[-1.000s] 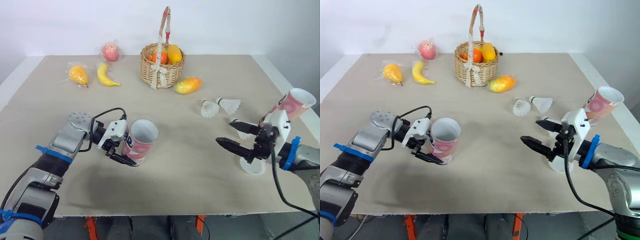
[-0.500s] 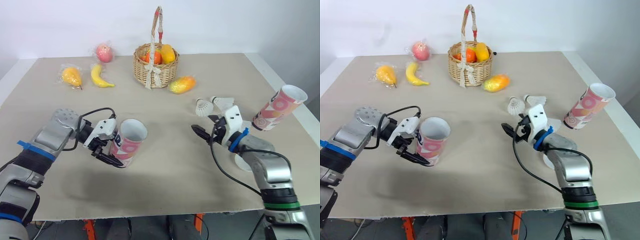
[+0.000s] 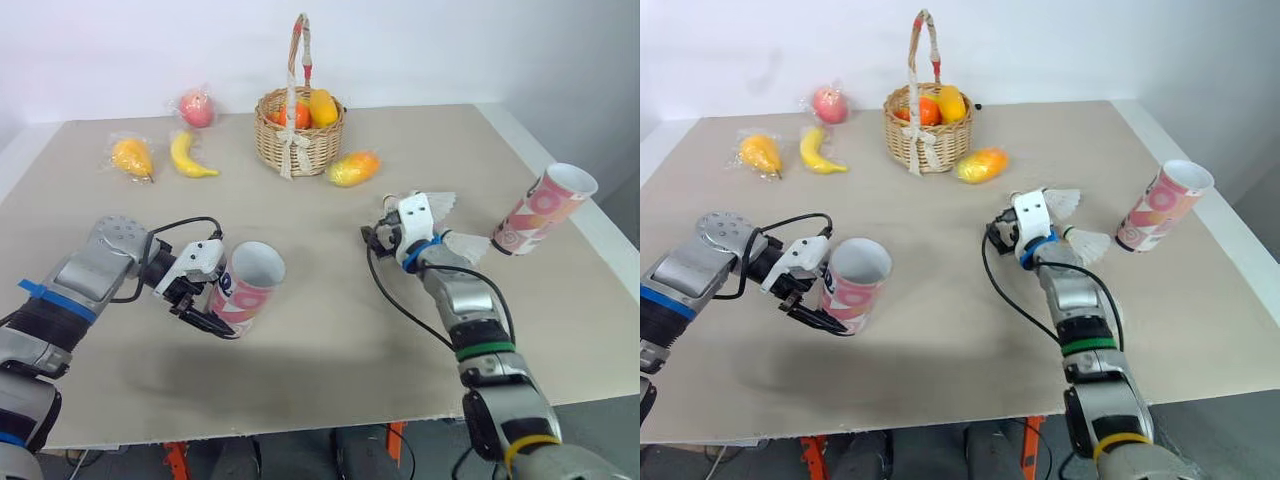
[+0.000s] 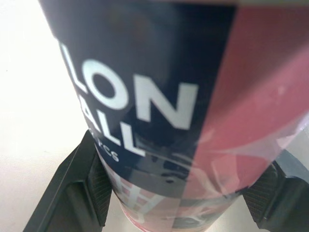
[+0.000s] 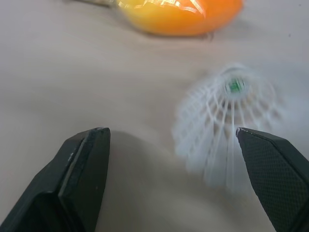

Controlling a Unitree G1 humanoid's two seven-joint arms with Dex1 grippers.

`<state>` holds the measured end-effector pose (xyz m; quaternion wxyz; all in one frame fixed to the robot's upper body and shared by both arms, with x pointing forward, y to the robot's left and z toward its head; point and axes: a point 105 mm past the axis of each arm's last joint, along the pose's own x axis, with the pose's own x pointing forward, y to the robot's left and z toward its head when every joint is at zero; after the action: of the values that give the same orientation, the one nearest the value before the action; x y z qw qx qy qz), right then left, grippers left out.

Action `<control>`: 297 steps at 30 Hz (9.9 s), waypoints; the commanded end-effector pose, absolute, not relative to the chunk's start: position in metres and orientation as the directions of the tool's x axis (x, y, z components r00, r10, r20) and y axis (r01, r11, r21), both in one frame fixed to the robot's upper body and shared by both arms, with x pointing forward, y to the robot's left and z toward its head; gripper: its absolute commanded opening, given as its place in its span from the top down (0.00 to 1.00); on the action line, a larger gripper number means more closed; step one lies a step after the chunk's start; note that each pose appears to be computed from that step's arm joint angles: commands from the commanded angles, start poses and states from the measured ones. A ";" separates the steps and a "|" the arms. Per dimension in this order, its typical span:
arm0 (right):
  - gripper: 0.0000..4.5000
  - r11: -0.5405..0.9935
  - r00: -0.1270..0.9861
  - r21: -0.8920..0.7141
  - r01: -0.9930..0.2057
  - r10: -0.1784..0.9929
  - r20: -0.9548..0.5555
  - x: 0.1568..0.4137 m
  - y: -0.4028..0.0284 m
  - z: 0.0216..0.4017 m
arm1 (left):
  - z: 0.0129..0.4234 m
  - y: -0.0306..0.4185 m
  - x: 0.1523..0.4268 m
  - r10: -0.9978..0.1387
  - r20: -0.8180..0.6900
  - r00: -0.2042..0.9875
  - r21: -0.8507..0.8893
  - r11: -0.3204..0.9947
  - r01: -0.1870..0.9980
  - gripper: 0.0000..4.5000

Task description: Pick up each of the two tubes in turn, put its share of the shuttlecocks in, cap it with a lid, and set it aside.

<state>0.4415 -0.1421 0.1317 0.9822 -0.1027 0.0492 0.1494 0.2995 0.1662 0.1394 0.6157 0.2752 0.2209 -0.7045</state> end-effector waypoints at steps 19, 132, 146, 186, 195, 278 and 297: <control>0.99 0.908 0.935 -0.231 -0.348 0.355 -0.012 0.456 -0.101 0.149 | 0.131 0.168 0.281 -0.738 -0.663 -0.126 -0.040 -0.133 0.990 0.32; 0.88 0.860 0.876 -0.276 -0.430 0.323 -0.358 0.367 -0.294 0.140 | 0.147 0.124 0.316 -0.755 -0.630 -0.184 -0.009 -0.230 0.973 0.32; 0.99 0.126 0.289 -0.506 -0.853 0.922 -0.258 0.283 -0.122 0.233 | 0.143 0.135 0.314 -0.725 -0.663 -0.187 -0.036 -0.218 0.975 0.32; 0.42 -0.268 -0.028 -0.721 -0.640 0.945 -0.326 0.296 -0.078 0.333 | 0.143 0.135 0.310 -0.743 -0.642 -0.188 -0.039 -0.213 0.976 0.32; 0.42 0.010 0.243 -0.648 -0.762 0.931 -0.272 0.326 -0.120 0.308 | 0.142 0.134 0.309 -0.746 -0.637 -0.193 -0.043 -0.216 0.976 0.32; 0.99 -0.510 0.071 -0.795 -0.327 0.826 -0.559 0.290 -0.036 0.288 | 0.144 0.144 0.301 -0.759 -0.630 -0.166 -0.048 -0.176 0.983 0.32; 0.06 -0.593 -0.068 -0.759 -0.270 0.798 -0.599 0.281 -0.007 0.289 | 0.145 0.143 0.297 -0.767 -0.619 -0.168 -0.052 -0.174 0.983 0.32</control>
<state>0.2917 -0.0079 0.2737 0.4018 -0.5631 -0.2116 0.6904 0.2973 0.1410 0.1405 0.5943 0.2361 0.2366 -0.7315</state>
